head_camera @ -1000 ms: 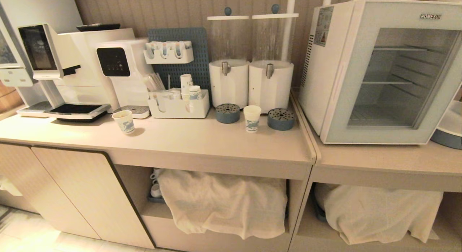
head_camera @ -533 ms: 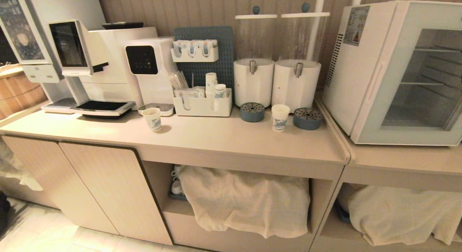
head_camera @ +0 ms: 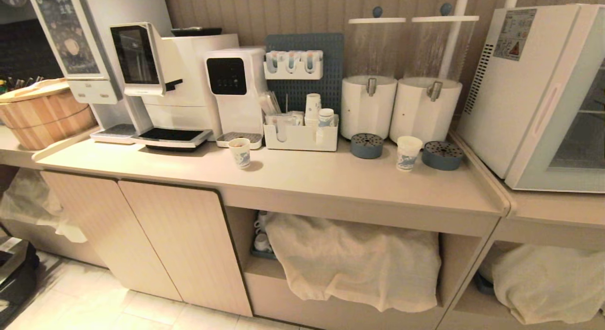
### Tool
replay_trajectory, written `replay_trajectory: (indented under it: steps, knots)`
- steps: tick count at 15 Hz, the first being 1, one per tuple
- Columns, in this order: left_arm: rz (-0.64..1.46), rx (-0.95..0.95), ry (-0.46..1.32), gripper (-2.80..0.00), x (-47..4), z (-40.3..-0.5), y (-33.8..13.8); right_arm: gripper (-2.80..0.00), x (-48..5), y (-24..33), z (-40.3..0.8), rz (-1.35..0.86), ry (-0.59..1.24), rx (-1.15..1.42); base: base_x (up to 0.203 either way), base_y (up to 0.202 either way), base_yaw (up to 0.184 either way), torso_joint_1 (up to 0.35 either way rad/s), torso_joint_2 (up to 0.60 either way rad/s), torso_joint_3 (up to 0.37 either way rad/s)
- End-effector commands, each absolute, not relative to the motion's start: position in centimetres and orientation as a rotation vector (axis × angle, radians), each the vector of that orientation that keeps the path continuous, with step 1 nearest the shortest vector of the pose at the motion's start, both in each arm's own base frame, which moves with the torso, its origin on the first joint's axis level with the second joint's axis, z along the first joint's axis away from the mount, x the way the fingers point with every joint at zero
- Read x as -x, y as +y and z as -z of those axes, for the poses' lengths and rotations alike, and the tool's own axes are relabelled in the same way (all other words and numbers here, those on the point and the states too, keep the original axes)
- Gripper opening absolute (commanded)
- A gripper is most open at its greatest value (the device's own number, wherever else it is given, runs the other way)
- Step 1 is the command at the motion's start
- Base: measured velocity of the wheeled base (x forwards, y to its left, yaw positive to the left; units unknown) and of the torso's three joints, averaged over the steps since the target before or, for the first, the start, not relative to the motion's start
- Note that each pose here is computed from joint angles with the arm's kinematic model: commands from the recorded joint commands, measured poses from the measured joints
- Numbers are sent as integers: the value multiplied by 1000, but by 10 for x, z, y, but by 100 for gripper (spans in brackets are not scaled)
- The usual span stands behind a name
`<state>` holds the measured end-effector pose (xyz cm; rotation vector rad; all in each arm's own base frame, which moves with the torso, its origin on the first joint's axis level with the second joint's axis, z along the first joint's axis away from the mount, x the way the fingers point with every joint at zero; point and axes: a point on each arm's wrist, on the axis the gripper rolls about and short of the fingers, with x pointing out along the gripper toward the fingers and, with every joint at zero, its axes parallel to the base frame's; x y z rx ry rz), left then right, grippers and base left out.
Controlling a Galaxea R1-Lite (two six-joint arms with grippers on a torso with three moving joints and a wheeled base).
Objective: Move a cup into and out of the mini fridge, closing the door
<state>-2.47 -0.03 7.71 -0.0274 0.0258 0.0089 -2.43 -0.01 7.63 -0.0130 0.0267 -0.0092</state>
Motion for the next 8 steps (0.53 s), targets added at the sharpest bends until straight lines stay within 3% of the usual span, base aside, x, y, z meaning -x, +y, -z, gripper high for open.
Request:
replay_trajectory:
  steps: [1,4,8]
  knots:
    - [-10,28,26,-280,25,-77,0,-280,24,0,-77,9,8,14,0,197,9,5,2,2]
    - [-10,28,27,-280,25,-77,0,-280,23,0,-77,9,1,12,0,207,-16,-100,282,131]
    - [-10,28,26,-280,25,-77,0,-280,23,0,-77,9,0,12,0,217,-103,-26,36,19]
